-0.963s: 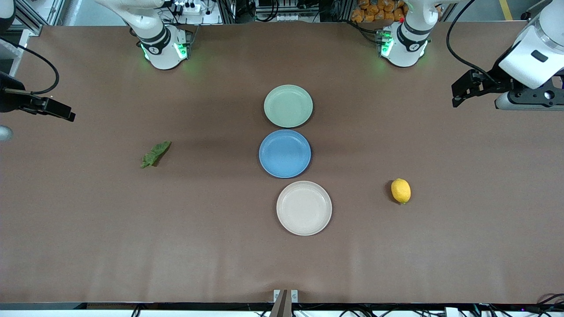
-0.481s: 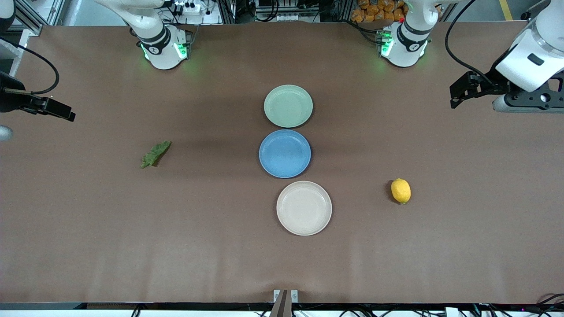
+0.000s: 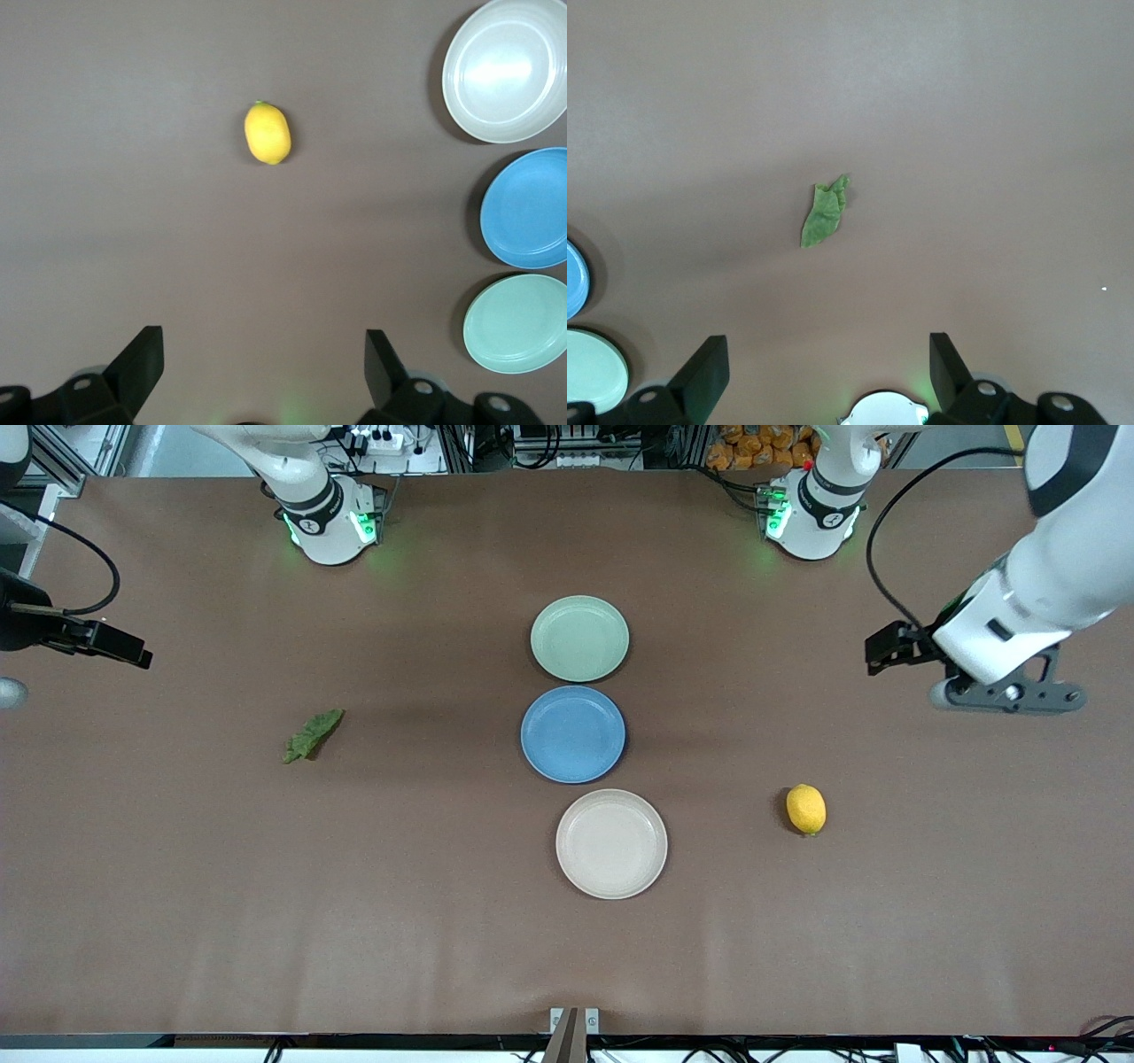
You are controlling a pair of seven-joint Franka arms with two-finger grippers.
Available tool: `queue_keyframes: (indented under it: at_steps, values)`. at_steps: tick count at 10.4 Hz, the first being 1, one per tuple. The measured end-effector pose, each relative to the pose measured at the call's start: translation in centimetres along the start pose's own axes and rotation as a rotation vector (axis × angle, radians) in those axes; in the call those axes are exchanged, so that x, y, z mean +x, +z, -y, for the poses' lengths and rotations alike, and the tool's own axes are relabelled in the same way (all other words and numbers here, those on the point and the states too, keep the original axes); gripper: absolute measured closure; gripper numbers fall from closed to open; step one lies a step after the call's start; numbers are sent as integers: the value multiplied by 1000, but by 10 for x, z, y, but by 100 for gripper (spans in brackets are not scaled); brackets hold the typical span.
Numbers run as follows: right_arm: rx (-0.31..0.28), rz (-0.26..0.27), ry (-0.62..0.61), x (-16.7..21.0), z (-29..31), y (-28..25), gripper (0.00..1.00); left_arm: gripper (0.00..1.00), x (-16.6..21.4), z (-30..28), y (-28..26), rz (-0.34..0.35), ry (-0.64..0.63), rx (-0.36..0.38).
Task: Place lemon and lettuce in plates
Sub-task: 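Reach the left gripper to the lemon while the right gripper reaches the lettuce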
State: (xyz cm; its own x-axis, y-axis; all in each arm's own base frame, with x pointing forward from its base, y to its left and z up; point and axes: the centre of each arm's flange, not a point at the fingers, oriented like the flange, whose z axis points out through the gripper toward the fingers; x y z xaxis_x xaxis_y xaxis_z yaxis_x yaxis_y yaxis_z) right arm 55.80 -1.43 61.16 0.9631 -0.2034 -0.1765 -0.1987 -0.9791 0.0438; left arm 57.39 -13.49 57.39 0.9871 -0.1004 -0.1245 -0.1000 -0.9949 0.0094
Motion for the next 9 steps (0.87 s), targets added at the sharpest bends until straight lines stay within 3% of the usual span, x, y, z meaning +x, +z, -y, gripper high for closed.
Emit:
queue_keyframes:
  at_steps: [6, 9]
  values:
    - [-10, 54, -3, 1, 1, 16, 0, 0, 57, -33, 91, 46, 51, -27]
    - [-17, 97, -4, 6, 3, 44, 0, 0, 85, -67, 148, 31, 54, -48]
